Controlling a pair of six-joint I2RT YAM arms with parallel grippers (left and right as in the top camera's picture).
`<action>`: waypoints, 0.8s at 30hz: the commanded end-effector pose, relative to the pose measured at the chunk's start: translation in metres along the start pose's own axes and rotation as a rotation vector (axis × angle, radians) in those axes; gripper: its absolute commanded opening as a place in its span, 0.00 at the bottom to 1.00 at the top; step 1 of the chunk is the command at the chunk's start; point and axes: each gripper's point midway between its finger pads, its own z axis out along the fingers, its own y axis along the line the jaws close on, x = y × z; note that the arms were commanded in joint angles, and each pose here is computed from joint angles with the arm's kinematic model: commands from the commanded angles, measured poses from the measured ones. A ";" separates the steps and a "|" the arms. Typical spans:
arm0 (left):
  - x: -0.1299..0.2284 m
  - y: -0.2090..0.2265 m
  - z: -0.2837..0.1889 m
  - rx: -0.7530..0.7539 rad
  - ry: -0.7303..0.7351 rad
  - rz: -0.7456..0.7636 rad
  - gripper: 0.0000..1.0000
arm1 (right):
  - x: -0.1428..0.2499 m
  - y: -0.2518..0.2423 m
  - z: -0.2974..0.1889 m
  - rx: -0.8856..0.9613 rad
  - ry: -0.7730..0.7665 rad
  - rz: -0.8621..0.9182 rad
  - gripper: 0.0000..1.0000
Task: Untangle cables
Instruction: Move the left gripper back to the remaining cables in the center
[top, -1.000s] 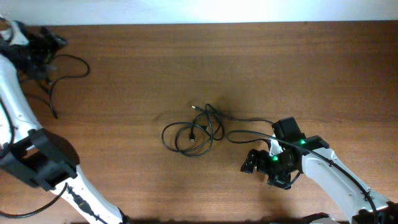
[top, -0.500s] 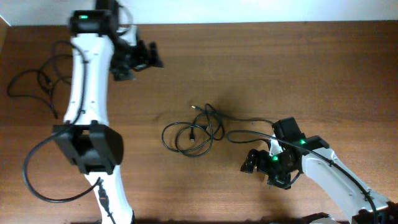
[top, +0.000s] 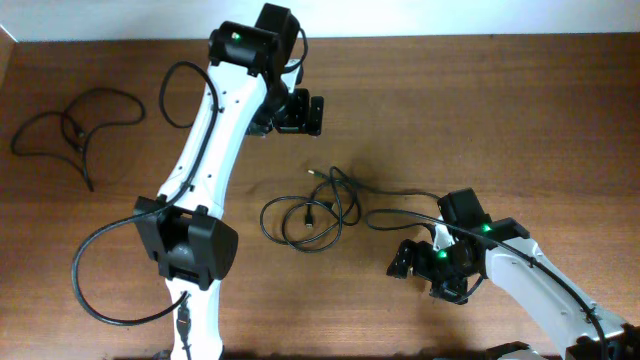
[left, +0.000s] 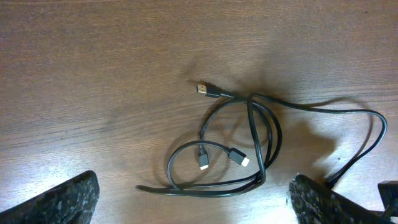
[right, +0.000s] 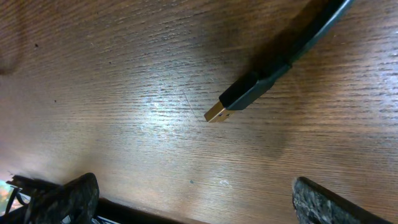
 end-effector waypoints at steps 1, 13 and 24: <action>0.002 0.002 -0.012 -0.012 -0.028 0.011 0.99 | 0.000 -0.004 0.002 0.015 0.000 0.010 0.99; 0.038 -0.007 -0.014 0.053 0.120 0.019 0.99 | 0.000 -0.004 0.002 0.015 0.000 0.010 0.98; 0.148 0.045 -0.048 -0.034 0.172 -0.083 0.99 | 0.000 -0.004 0.002 0.015 0.000 0.010 0.98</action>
